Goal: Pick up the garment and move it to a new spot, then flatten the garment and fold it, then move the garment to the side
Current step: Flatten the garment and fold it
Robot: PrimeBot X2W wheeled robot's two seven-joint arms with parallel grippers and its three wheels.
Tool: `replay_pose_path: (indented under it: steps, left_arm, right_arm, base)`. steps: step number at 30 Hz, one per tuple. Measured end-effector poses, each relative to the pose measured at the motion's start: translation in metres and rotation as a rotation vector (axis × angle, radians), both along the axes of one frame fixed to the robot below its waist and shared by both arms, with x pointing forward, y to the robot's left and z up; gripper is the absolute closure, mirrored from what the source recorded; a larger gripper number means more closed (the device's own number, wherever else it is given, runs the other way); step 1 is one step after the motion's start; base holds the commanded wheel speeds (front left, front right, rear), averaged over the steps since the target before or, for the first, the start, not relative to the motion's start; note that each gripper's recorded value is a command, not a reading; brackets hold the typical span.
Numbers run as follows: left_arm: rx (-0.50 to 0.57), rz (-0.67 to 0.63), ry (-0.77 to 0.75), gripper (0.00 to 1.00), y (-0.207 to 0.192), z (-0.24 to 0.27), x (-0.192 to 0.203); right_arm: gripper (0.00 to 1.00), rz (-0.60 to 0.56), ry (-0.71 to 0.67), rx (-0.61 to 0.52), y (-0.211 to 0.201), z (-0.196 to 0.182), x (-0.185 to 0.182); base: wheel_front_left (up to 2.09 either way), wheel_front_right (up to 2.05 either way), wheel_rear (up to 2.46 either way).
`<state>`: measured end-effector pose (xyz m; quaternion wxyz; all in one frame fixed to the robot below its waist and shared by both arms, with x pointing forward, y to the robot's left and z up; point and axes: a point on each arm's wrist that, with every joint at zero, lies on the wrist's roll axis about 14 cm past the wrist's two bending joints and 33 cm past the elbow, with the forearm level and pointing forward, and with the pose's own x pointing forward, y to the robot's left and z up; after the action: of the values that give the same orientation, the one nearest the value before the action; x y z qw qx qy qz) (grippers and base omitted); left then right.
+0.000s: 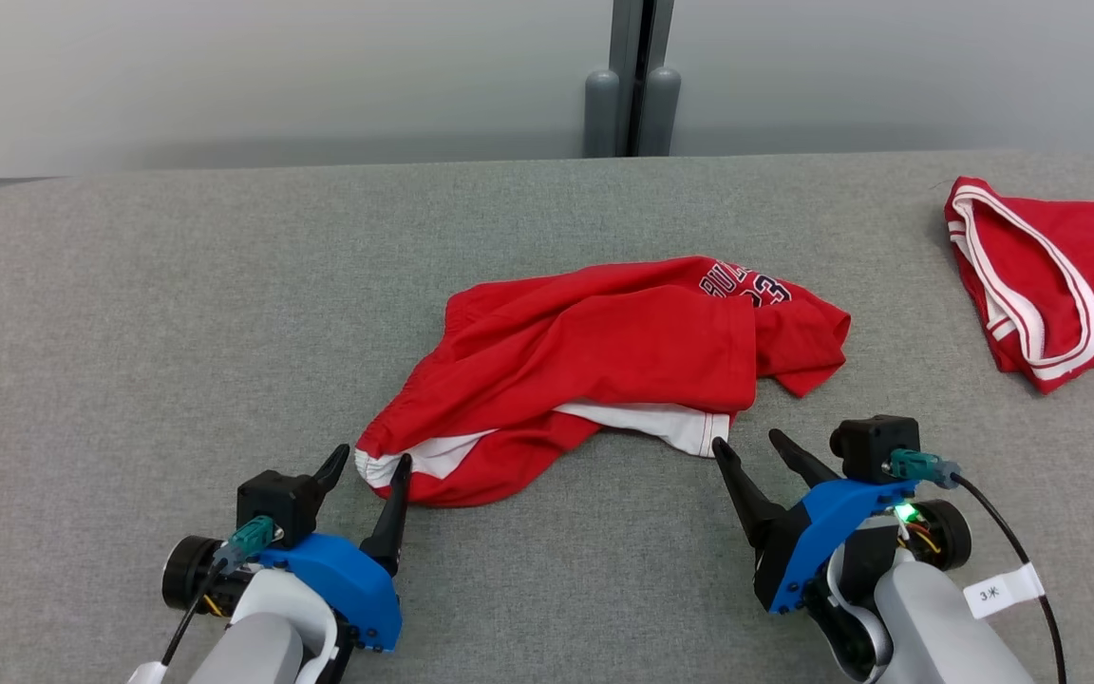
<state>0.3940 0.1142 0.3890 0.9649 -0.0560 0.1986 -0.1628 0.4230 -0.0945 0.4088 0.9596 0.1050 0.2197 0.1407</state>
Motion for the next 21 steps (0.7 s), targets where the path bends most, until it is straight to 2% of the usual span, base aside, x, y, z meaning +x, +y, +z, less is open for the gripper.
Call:
replay_pose_path:
  steps: [9, 21]
  left_arm:
    - [0.006, 0.008, 0.025, 0.00, 0.000, -0.013, 0.008]
    - [-0.005, 0.039, 0.010, 0.00, 0.009, -0.014, 0.005]
  right_arm:
    - [0.00, 0.008, 0.080, -0.035, 0.001, -0.031, 0.011]
    - [0.00, 0.036, 0.081, -0.039, 0.010, -0.036, 0.016]
  base:
    - [0.00, 0.00, 0.00]
    - [0.00, 0.00, 0.00]
